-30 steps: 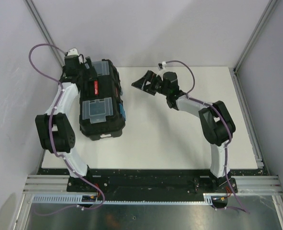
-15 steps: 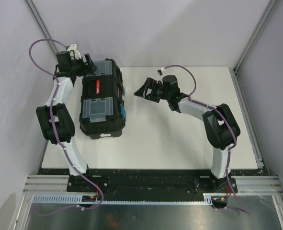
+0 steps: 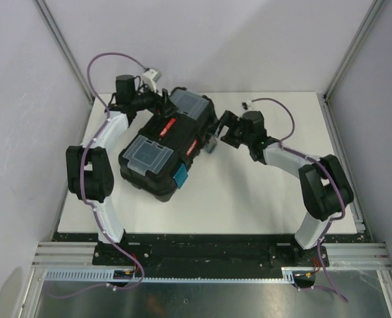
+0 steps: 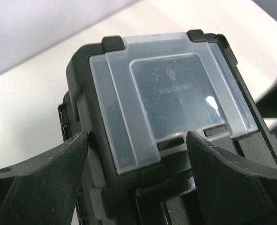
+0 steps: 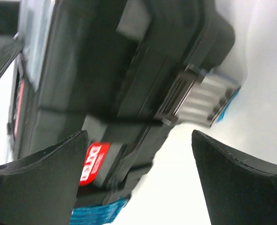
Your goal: Pack the tool kit
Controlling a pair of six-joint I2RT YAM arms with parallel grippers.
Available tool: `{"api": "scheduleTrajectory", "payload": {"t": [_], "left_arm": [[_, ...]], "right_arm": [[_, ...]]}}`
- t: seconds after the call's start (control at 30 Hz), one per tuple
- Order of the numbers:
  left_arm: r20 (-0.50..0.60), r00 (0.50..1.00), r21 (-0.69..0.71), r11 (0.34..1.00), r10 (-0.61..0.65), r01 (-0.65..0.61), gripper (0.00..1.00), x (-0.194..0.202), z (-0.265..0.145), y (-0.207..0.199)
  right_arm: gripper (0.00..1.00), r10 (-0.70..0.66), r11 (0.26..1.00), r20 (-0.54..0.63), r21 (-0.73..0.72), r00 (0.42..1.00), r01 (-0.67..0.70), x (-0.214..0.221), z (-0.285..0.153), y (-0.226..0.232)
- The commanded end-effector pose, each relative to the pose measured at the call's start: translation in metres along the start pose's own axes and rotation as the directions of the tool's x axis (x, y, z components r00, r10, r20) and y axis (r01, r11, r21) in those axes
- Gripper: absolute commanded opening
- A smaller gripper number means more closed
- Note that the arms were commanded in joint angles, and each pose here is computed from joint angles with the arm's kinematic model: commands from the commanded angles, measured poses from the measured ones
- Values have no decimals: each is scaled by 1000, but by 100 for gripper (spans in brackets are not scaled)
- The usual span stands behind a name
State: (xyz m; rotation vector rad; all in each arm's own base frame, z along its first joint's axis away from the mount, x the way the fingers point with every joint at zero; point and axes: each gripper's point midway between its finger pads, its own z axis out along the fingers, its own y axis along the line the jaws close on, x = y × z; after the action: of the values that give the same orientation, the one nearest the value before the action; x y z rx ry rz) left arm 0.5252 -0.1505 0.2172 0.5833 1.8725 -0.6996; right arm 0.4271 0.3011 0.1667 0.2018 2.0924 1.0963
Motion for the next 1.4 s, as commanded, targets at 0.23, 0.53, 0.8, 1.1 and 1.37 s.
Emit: {"api": "scheduleTrajectory", "payload": {"t": [0.23, 0.53, 0.8, 1.1, 1.37], "left_arm": [[-35, 999, 20, 999, -29, 29, 99, -19, -18, -64], [146, 989, -98, 995, 4, 11, 93, -86, -74, -103], [132, 990, -137, 990, 42, -23, 77, -52, -86, -179], [84, 991, -212, 973, 109, -89, 81, -32, -81, -184], [49, 992, -260, 961, 113, -97, 83, -26, -70, -176]], "right_arm": [[75, 7, 969, 230, 241, 973, -64, -36, -99, -70], [52, 131, 966, 92, 212, 987, -148, -13, -94, -121], [17, 160, 986, -97, -39, 982, -165, 9, -38, -125], [9, 122, 978, -212, -143, 970, -155, 16, -1, -161], [8, 67, 946, -301, -285, 951, -157, 23, 16, -156]]}}
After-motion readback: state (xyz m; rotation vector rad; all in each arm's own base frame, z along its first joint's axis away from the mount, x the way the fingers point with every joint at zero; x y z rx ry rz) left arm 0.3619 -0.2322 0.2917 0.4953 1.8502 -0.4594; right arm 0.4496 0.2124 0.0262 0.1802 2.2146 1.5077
